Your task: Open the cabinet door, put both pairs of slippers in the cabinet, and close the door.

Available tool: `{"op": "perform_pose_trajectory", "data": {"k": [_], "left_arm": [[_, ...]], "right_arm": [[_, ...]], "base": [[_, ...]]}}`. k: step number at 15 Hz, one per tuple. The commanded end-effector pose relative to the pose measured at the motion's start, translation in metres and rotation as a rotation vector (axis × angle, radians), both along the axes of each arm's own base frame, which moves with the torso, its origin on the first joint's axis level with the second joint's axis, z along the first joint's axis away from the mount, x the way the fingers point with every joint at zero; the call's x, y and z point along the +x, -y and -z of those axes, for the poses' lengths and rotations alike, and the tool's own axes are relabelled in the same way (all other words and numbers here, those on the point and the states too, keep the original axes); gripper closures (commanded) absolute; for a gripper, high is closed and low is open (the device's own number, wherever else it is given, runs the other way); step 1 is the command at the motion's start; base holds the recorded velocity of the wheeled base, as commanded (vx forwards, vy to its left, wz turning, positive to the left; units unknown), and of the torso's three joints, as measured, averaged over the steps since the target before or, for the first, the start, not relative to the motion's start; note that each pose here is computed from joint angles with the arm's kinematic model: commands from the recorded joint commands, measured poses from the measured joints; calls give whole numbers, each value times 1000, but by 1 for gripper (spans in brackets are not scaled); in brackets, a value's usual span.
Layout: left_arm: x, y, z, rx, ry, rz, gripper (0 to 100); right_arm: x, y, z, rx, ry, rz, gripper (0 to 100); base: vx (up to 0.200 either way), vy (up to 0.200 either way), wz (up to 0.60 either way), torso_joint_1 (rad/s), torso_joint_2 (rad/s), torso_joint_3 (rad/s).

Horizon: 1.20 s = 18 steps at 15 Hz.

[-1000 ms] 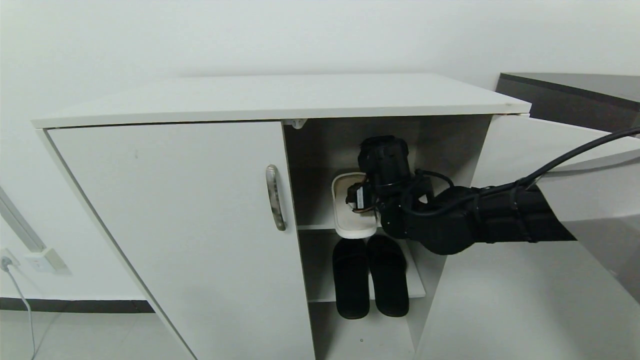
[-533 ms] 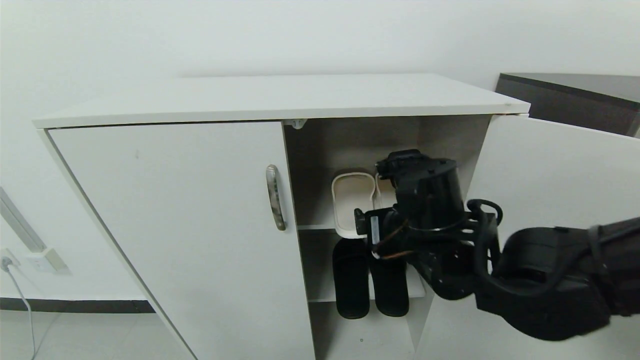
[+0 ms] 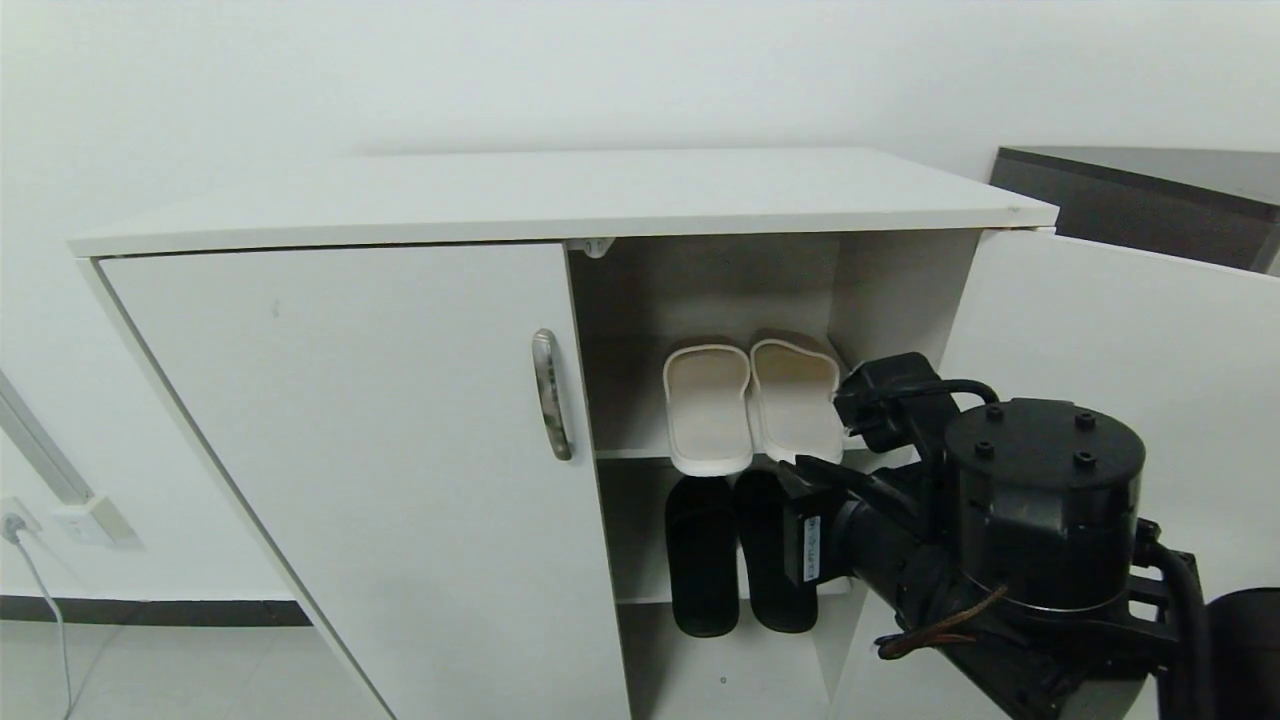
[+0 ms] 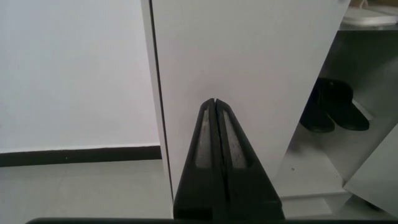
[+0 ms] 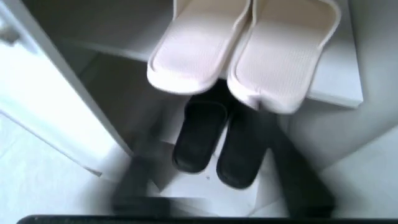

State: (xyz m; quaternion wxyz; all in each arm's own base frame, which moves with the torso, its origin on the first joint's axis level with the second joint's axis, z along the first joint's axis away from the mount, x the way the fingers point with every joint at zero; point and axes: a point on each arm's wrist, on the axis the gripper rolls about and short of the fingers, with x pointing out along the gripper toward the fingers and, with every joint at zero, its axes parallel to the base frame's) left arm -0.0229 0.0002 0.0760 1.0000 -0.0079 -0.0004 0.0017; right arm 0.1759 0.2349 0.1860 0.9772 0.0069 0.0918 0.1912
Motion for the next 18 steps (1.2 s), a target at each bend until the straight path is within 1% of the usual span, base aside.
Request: {"op": "perform_pose_trajectory", "data": {"k": [1, 9, 18], "left_arm": [[0, 0, 0, 0, -1, -1, 100], [0, 0, 0, -1, 1, -1, 100], [0, 0, 0, -3, -1, -3, 100]], "right_arm": [[-2, 2, -1, 3, 1, -1, 100], [-6, 1, 3, -9, -5, -10, 100], [-6, 2, 9, -27, -18, -12, 100]], "base": [[0, 0, 0, 0, 0, 0], [0, 0, 0, 0, 0, 0], [-200, 0, 0, 3, 2, 2]]}}
